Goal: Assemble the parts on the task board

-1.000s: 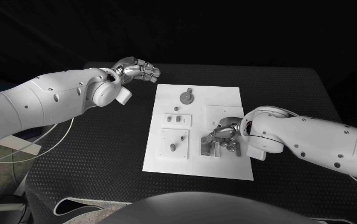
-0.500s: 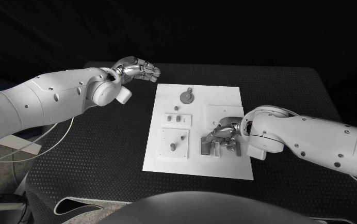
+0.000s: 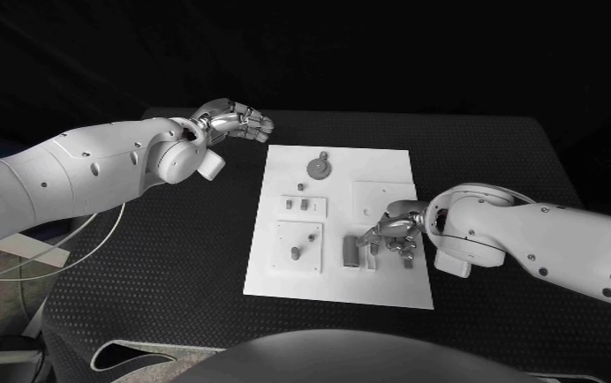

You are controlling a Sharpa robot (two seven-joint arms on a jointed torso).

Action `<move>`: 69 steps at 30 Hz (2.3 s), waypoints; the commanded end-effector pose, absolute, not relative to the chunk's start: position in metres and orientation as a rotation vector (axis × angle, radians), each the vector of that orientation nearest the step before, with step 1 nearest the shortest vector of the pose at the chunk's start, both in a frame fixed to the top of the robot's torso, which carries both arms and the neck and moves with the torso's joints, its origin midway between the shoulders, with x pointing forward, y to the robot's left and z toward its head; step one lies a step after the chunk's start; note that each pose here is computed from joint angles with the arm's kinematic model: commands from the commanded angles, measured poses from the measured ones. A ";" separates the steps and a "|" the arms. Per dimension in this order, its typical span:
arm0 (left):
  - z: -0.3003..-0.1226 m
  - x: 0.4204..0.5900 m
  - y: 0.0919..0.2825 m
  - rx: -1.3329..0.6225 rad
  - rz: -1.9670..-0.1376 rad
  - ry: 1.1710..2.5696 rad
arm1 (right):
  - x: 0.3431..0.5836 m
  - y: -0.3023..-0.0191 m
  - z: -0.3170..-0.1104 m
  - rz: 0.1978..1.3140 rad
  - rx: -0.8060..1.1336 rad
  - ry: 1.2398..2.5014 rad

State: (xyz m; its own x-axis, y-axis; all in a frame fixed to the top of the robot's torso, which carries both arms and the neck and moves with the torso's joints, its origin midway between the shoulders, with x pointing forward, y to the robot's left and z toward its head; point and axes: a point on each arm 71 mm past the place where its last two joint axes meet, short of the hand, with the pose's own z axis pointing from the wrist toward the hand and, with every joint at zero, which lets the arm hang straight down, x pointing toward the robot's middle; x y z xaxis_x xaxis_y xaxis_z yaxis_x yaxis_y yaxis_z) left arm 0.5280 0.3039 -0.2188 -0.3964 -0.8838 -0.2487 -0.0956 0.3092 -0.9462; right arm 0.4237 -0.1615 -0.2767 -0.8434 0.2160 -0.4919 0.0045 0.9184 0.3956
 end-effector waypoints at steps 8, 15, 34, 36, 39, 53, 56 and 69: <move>-0.218 0.528 0.301 -0.876 -1.191 1.734 | 0.437 -0.189 -0.251 0.430 0.111 2.445; -0.218 0.528 0.301 -0.877 -1.190 1.736 | 0.439 -0.213 -0.254 0.332 0.067 2.475; -0.218 0.528 0.300 -0.876 -1.193 1.738 | 0.428 -0.226 -0.279 0.231 0.012 2.528; -0.218 0.528 0.300 -0.876 -1.193 1.740 | 0.428 -0.226 -0.282 0.217 -0.003 2.523; -0.218 0.528 0.300 -0.877 -1.194 1.744 | 0.429 -0.226 -0.286 0.208 -0.010 2.527; -0.218 0.527 0.302 -0.877 -1.190 1.744 | 0.425 -0.218 -0.301 0.171 -0.091 2.535; -0.218 0.527 0.303 -0.877 -1.188 1.744 | 0.424 -0.215 -0.304 0.148 -0.141 2.536; -0.219 0.527 0.303 -0.876 -1.185 1.749 | 0.415 -0.207 -0.317 0.059 -0.324 2.511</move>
